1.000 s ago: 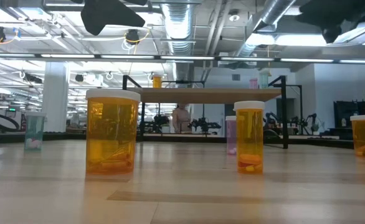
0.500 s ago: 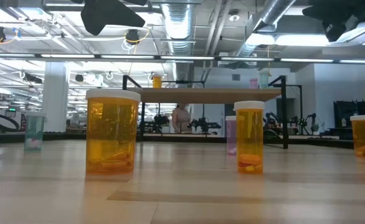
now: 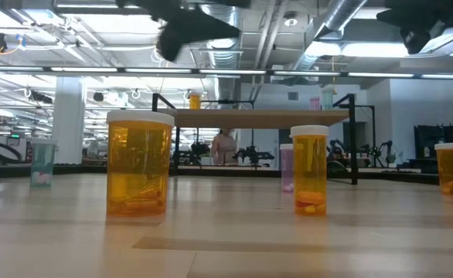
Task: Pick and place medicine bottles onto shelf by color
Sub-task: Put the top small pink pill bottle on the shelf
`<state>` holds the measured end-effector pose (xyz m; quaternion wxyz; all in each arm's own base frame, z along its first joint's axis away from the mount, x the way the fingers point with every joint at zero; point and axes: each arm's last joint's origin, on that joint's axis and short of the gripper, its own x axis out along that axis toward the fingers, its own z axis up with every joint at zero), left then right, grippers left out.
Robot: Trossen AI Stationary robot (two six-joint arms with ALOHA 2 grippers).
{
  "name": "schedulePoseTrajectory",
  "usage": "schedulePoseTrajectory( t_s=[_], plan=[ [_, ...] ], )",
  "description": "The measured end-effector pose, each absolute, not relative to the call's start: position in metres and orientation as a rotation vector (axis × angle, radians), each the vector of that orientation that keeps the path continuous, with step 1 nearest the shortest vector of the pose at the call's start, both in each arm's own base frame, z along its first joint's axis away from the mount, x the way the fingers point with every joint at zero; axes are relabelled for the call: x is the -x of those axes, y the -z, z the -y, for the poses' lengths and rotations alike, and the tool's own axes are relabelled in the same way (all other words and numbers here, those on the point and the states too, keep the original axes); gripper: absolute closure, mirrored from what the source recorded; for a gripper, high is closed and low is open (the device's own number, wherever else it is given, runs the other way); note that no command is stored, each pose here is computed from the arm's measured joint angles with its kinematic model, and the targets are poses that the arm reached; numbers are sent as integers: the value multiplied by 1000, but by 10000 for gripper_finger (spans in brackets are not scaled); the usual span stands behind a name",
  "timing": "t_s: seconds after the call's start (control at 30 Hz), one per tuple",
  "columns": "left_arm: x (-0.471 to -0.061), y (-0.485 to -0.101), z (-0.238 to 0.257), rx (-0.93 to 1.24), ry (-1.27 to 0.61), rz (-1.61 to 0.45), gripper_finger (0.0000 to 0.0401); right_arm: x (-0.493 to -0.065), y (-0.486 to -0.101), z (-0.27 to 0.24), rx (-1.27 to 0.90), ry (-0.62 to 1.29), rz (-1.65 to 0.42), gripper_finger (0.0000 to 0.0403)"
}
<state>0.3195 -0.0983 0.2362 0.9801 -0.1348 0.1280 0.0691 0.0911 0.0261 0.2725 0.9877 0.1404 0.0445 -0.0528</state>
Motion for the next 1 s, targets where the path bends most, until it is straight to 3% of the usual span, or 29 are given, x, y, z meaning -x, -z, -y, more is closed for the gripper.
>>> schedulePoseTrajectory(
  t_s=[0.2,0.37,0.57,1.0],
  plan=[
    [-348,-234,87,278,-39,-319,193,-91,-272,-26,-300,108,-94,280],
    [-362,-219,77,224,-73,-353,193,-91,-272,-26,-300,107,-94,280],
    [-375,-185,62,311,-171,-422,193,-91,-272,-26,-300,108,-94,280],
    [-390,-144,43,226,-123,-480,189,-91,-272,-26,-285,107,-95,280]
  ],
)
